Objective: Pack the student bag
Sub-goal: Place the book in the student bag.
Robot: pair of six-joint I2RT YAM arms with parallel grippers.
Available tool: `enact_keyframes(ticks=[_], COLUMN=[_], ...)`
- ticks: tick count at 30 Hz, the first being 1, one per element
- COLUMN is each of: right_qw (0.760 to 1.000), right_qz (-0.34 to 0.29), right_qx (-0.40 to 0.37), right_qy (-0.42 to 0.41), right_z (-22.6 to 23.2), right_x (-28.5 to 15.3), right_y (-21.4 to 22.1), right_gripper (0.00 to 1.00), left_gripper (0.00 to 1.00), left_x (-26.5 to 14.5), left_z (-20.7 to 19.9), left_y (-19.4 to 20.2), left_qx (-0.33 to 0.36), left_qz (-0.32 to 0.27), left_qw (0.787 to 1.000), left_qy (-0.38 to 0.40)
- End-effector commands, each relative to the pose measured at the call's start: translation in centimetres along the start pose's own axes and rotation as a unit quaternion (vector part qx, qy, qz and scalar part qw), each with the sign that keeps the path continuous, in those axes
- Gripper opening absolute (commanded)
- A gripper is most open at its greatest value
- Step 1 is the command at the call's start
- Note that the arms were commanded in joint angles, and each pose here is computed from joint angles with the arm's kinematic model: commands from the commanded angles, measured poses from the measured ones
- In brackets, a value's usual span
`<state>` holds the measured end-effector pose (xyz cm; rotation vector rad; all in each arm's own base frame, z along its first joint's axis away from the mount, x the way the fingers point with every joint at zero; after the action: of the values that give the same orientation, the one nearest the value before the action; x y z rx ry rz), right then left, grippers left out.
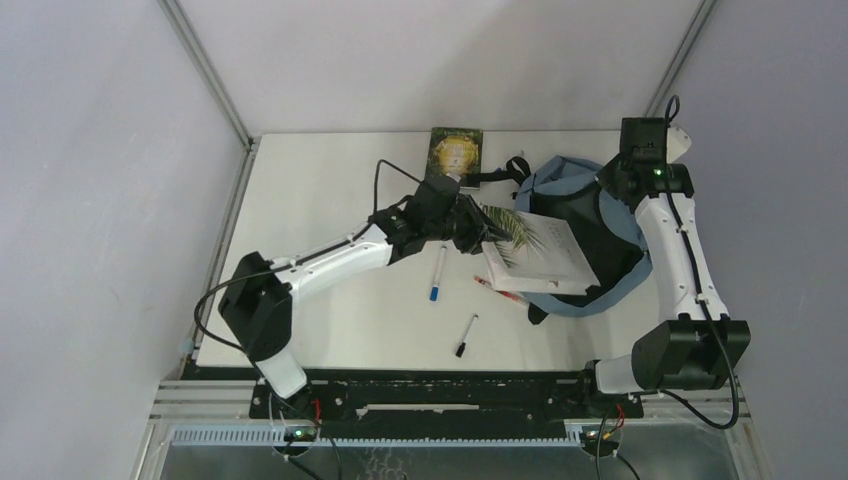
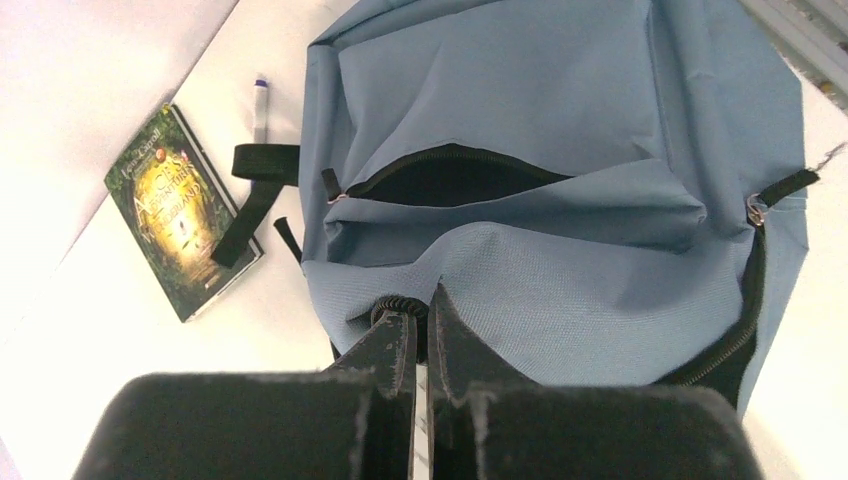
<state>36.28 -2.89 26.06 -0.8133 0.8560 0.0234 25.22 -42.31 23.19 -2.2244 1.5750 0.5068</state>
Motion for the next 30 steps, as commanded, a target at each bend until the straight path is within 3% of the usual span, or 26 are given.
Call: enact_keyframes(ticks=[1,9,16,24,30], right_qw=[0.997,0.998,0.997,0.996,0.994], right_qz=[-0.031,-0.026,-0.028,-0.017,-0.017], right_qx=[0.037,0.025,0.025,0.002,-0.029], right_qy=[-0.053,-0.054,-0.068,-0.085,-0.103], right_z=[2.0,1.4,1.4,1.7,2.0], right_x=[-0.9,-1.4,-2.2,-2.6,-3.1], right_y=[-1.2,-0.5,-0.5,-0.1,-0.1], right_gripper=[0.0,0.0,0.0,0.0,0.0], left_gripper=[0.06,0.0,0.0,0.13,0.17], left_x=[1.2,5.4,8.2,11.5,12.8], left_z=[-4.5,-5.1,-4.0,-4.8,-4.9], left_y=[-4.8,-7.8,-10.2,-8.8,-8.7], left_qx=[-0.035,-0.108,-0.109,-0.076,-0.048], left_qz=[-0.1,-0.145,-0.206,-0.195,-0.203], left_qw=[0.992,0.974,0.96,0.959,0.964], left_qy=[0.071,0.135,0.155,0.19,0.166])
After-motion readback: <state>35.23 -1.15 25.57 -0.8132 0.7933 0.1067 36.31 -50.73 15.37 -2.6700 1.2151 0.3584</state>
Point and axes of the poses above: each gripper's point midway between its finger pads, its own x axis out along the fingers, its own z axis along the line the jaws close on, y = z × x, the point moved 1 cm from there along -x, back along the fingers, and after that the axes turned 4 degrees about x, right-handed, at the moved point
